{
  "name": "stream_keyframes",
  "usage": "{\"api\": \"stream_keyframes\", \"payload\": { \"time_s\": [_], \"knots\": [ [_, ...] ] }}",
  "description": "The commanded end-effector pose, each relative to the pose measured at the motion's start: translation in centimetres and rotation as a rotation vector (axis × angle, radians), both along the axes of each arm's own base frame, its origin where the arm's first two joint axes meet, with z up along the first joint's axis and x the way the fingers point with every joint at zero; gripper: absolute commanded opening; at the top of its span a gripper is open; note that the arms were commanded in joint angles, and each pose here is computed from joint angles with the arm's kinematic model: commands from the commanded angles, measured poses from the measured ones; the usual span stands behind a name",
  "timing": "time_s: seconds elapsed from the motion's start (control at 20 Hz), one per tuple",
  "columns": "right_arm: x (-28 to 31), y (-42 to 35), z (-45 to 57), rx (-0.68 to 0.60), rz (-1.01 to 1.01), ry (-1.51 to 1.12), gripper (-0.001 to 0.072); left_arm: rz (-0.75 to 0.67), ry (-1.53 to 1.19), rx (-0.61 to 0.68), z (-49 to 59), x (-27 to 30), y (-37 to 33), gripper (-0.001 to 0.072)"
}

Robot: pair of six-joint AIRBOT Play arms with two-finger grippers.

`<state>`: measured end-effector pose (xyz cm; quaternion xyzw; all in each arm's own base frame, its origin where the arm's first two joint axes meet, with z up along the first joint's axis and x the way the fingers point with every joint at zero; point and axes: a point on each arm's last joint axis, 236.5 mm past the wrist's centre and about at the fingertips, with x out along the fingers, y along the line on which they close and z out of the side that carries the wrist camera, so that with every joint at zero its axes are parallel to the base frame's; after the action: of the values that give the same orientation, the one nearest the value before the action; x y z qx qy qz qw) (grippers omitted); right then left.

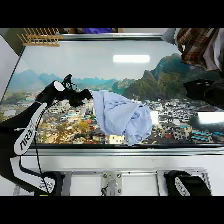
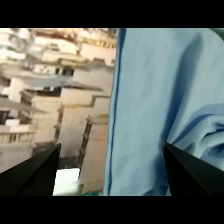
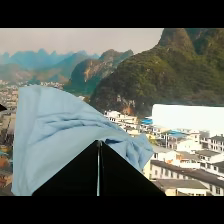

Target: Fold the clothes and pants, and hang the long-sleeved shirts on hangers.

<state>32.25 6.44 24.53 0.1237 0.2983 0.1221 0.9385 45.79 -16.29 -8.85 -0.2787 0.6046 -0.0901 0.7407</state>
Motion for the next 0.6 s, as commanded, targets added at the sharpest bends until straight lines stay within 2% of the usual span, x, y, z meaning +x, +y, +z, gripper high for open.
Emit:
{"api": "stream_keyframes", "payload": {
  "time_s": [0.0, 0.25, 0.3, 0.35, 0.4, 0.45, 0.5, 0.55],
  "knots": [
    [-0.1, 0.2, -0.1, 0.009, 0.006, 0.009, 0.0018, -0.034, 0.032, -0.047, -1.6, 0.7, -2.7, 0.0680],
    [0.0, 0.2, -0.3, 0.010, 0.006, 0.014, 0.0018, -0.041, 0.039, -0.062, -2.2, 1.9, -5.6, 0.0678],
    [0.2, 0.2, -0.6, 0.018, -0.002, 0.026, 0.0018, -0.043, 0.019, -0.062, -2.0, 2.5, -6.1, 0.0590],
    [0.6, -0.2, -1.2, 0.042, -0.038, 0.056, 0.0019, -0.046, 0.005, -0.062, -1.8, 2.9, -6.4, 0.0344],
    [1.0, -1.0, -2.2, 0.053, -0.087, 0.100, 0.0020, -0.051, -0.007, -0.060, -1.6, 3.3, -6.4, 0.0069],
    [1.3, -2.5, -4.1, 0.027, -0.136, 0.170, 0.0020, -0.052, -0.016, -0.060, -1.1, 3.7, -6.1, 0.0008],
    [1.4, -3.9, -6.4, 0.002, -0.170, 0.255, 0.0030, -0.052, -0.023, -0.066, -0.3, 4.2, -5.7, 0.0009],
    [1.5, -5.2, -9.1, -0.005, -0.198, 0.352, 0.0118, -0.071, -0.035, -0.068, 0.6, 4.6, -5.1, 0.0009]
  ]
}}
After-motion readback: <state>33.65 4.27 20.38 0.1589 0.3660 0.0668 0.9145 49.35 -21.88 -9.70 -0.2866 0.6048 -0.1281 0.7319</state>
